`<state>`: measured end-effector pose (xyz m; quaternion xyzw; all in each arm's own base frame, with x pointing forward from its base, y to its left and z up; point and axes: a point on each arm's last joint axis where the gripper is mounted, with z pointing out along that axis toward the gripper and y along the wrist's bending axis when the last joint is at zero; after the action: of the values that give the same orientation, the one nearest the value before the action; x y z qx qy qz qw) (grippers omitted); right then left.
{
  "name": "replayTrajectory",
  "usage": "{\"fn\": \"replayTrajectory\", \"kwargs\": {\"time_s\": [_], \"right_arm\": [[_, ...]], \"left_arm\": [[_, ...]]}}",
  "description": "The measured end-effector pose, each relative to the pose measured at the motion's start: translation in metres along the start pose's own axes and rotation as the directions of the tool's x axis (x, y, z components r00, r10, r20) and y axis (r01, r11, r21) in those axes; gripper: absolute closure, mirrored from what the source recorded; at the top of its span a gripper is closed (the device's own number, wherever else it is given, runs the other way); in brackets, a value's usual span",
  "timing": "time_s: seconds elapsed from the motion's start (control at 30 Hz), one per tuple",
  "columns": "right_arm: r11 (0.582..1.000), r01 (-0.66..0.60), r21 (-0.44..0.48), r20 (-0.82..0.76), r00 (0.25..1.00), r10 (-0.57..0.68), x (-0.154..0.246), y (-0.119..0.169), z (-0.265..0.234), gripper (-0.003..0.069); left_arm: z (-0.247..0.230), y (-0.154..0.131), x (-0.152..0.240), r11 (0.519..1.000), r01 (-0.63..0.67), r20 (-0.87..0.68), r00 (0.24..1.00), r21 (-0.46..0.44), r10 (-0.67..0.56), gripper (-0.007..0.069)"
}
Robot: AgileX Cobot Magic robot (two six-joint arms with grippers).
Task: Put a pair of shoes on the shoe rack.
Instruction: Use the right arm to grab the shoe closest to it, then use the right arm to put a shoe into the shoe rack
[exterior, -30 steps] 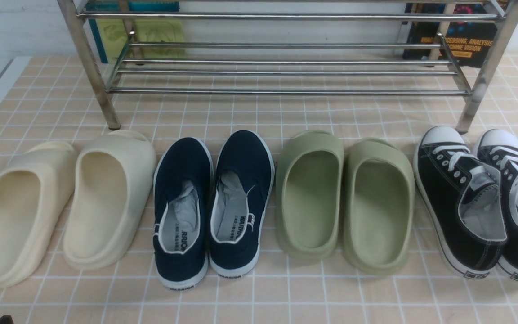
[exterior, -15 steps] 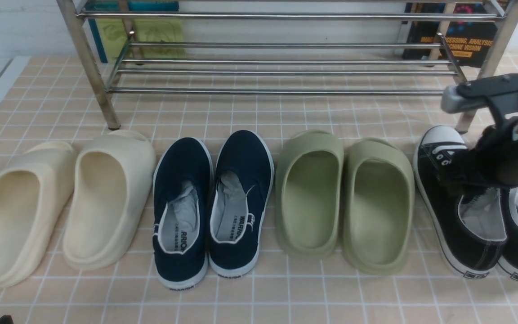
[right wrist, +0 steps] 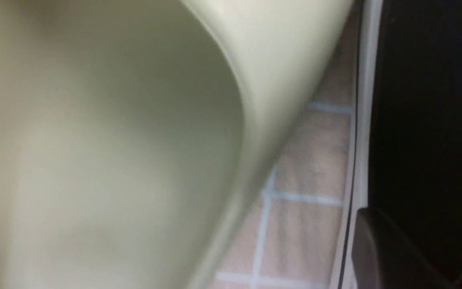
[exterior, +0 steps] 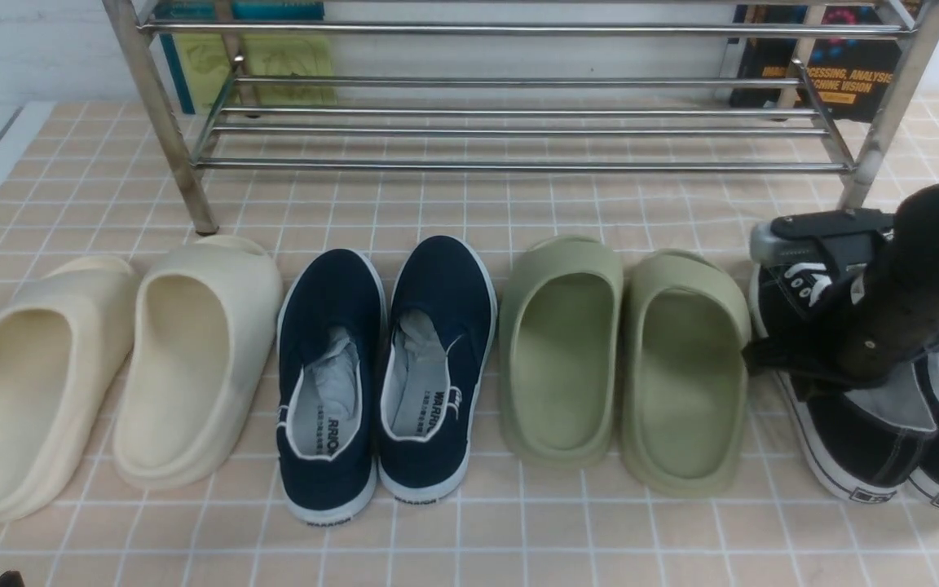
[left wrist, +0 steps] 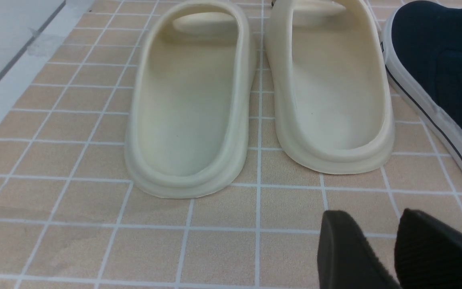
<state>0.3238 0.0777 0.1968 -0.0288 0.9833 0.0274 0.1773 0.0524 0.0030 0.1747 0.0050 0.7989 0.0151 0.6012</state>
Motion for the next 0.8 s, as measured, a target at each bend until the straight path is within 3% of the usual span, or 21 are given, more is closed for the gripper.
{"fn": "replayTrajectory", "kwargs": {"time_s": [0.17,0.4,0.8], "right_arm": [[1.000,0.002,0.002,0.016,1.000,-0.002,-0.003,0.000,-0.030,0.0648],[0.998,0.032,-0.045,0.164,0.986,-0.024,-0.032,0.006,-0.075,0.0643],[0.992,0.105,-0.076,0.292,0.953,-0.078,-0.117,0.025,-0.047,0.0643]], "left_arm": [[0.000,0.000,0.000,1.000,0.000,0.000,1.000,0.000,0.000,0.0385],[0.000,0.000,0.000,1.000,0.000,0.000,1.000,0.000,0.000,0.0385],[0.000,0.000,0.000,1.000,0.000,0.000,1.000,0.000,0.000,0.0385]]}}
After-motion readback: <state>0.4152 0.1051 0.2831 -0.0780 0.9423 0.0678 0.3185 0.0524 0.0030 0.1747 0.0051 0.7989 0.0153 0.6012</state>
